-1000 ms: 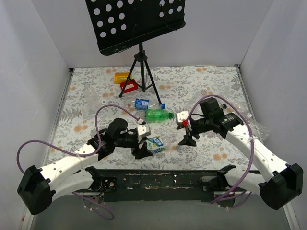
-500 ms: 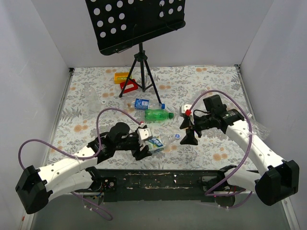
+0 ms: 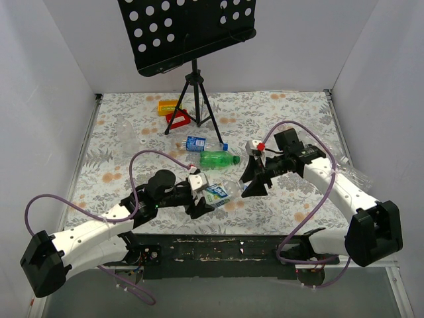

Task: Unscrew the bottle caps
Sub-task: Place the plastic bottle at the center of the board.

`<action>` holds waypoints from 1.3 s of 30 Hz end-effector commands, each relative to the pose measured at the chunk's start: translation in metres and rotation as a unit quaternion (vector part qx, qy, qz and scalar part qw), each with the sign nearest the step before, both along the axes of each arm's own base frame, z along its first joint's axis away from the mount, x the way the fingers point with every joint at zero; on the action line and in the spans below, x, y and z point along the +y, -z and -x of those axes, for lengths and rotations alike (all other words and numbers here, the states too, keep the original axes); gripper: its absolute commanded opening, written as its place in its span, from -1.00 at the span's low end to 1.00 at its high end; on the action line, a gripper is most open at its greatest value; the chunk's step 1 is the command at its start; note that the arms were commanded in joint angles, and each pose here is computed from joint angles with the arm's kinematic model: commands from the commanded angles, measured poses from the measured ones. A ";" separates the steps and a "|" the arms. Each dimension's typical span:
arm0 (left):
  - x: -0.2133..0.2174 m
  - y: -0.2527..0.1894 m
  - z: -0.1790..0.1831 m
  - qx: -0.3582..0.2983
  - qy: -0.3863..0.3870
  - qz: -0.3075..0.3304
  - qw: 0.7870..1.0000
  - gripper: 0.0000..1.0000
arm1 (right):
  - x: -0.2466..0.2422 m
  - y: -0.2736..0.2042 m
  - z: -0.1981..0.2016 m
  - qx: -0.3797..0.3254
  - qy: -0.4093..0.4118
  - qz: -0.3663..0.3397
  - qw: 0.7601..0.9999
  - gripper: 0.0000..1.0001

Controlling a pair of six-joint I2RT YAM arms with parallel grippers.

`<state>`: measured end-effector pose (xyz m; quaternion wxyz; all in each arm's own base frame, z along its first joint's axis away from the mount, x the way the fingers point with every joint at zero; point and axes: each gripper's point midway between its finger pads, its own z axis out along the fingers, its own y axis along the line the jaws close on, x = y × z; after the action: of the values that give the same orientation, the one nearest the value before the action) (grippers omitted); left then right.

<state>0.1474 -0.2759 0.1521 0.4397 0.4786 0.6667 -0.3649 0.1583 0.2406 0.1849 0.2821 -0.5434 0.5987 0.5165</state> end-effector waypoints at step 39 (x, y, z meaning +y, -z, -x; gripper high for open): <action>0.030 -0.045 -0.050 -0.082 -0.159 0.007 0.984 0.96 | -0.006 -0.010 -0.027 -0.006 0.080 0.110 0.991 -0.97</action>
<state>0.1897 -0.2545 0.1853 0.5332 0.3852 0.6959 -0.2882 0.1840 0.2343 0.1822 0.2614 -0.5279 0.6857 0.4276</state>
